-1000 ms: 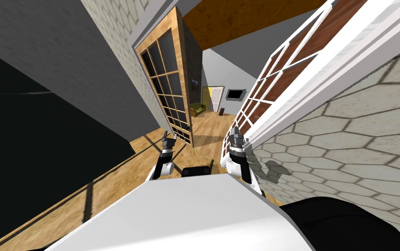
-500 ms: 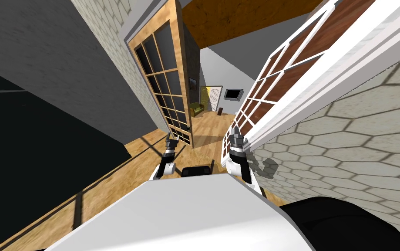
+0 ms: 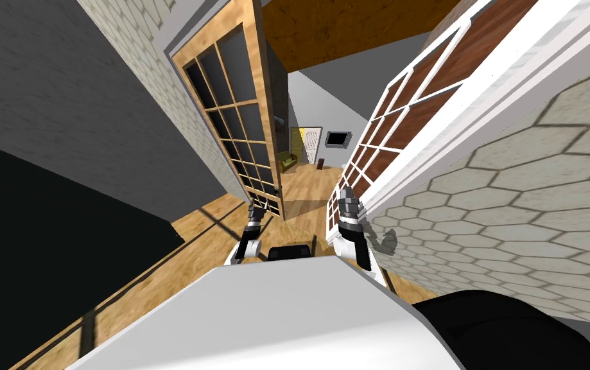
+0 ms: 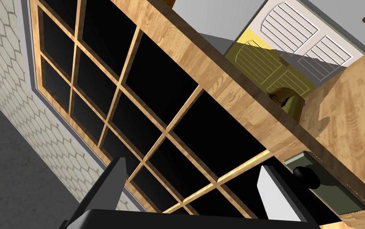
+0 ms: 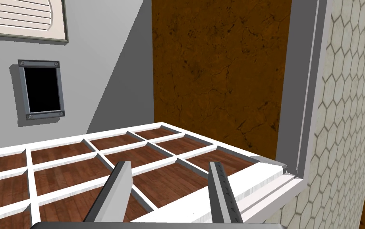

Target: Push the door open

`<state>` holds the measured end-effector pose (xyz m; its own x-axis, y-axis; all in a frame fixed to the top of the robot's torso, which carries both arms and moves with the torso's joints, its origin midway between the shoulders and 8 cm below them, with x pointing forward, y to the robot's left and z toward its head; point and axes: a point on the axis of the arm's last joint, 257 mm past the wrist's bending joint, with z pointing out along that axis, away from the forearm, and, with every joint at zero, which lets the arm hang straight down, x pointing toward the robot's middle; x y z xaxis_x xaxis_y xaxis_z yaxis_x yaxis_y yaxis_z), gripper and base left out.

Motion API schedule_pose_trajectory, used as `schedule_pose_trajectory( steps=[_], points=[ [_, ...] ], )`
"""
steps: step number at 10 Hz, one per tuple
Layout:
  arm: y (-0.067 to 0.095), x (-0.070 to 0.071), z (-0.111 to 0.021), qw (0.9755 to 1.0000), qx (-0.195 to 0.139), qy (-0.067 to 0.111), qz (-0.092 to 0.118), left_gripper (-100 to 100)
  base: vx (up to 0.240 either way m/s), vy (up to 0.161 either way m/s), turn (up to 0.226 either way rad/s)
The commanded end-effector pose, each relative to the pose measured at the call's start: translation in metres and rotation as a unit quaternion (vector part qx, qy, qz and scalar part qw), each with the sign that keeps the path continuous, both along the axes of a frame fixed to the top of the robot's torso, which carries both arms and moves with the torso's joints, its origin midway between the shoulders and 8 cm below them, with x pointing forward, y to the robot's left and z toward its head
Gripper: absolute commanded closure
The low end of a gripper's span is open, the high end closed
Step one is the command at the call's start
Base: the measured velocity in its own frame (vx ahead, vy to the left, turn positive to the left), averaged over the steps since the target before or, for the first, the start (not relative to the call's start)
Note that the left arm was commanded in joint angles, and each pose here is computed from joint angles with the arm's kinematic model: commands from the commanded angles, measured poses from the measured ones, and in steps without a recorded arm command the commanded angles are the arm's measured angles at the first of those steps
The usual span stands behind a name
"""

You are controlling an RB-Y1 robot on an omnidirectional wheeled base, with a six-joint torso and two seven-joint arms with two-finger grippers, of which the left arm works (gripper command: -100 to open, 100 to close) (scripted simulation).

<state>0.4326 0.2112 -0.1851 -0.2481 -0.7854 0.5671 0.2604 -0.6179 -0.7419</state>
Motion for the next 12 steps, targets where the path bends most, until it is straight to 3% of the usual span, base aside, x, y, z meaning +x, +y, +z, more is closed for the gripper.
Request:
schedule_pose_trajectory(
  steps=[1, 3, 6, 9, 10, 12],
  points=[
    [-0.003, 0.000, -0.010, 0.9998, -0.016, 0.008, -0.008, -100, 0.050, 0.094, -0.035],
    [-0.010, 0.004, -0.027, 0.9980, -0.053, 0.022, -0.026, -100, 0.048, 0.073, -0.118],
    [-0.013, 0.006, -0.042, 0.9960, -0.073, 0.036, -0.035, -100, 0.038, 0.064, -0.068],
    [-0.023, 0.009, -0.070, 0.9885, -0.126, 0.060, -0.058, -100, 0.050, 0.082, -0.147],
    [-0.022, 0.009, -0.073, 0.9877, -0.130, 0.064, -0.059, -100, 0.034, 0.092, -0.044],
    [-0.029, 0.011, -0.087, 0.9807, -0.165, 0.075, -0.073, -100, 0.035, 0.084, -0.103]
  ],
)
